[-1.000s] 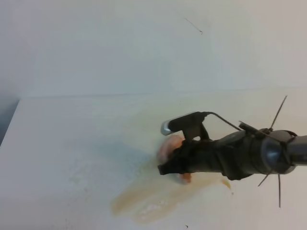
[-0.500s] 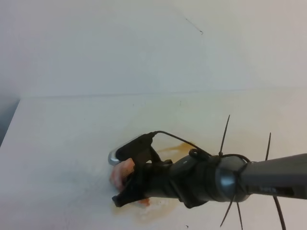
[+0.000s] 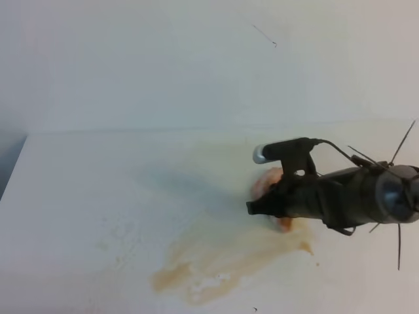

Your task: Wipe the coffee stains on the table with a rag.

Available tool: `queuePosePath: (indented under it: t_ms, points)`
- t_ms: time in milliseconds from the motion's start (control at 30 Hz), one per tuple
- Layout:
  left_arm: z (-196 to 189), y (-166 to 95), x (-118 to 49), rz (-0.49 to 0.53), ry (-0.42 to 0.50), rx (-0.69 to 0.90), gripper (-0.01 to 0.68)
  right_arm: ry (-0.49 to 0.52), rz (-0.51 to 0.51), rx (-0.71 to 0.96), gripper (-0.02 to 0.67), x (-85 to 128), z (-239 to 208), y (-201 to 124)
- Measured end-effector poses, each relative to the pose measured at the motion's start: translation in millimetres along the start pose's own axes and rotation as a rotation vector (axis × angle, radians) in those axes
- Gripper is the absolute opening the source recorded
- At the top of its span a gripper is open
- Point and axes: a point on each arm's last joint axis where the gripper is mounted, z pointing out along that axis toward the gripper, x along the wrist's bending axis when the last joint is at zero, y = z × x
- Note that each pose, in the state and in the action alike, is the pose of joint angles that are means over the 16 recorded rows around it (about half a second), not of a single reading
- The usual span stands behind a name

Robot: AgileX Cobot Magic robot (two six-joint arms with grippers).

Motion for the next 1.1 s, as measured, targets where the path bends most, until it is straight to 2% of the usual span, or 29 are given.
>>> queuePosePath:
  t_ms: [167,367,533,867,1000,1100]
  points:
    - [0.0,0.0,0.0,0.0,0.0,0.0,0.0,-0.049,-0.014,0.042,0.057,-14.4,-19.7,-19.0]
    - [0.0,0.0,0.0,0.0,0.0,0.0,0.0,-0.023,-0.076,0.081,0.057,-1.5,-42.7,-43.4]
    - [0.0,0.0,0.0,0.0,0.0,0.0,0.0,0.069,-0.15,0.087,0.057,33.8,-51.9,-54.4]
    - [0.0,0.0,0.0,0.0,0.0,0.0,0.0,0.298,-0.279,0.041,0.055,130.7,-49.7,-55.3]
    - [0.0,0.0,0.0,0.0,0.0,0.0,0.0,0.317,-0.306,0.002,0.054,152.2,-48.0,-48.2]
    - [0.0,0.0,0.0,0.0,0.0,0.0,0.0,0.284,-0.327,-0.041,0.053,157.5,-49.3,-38.5]
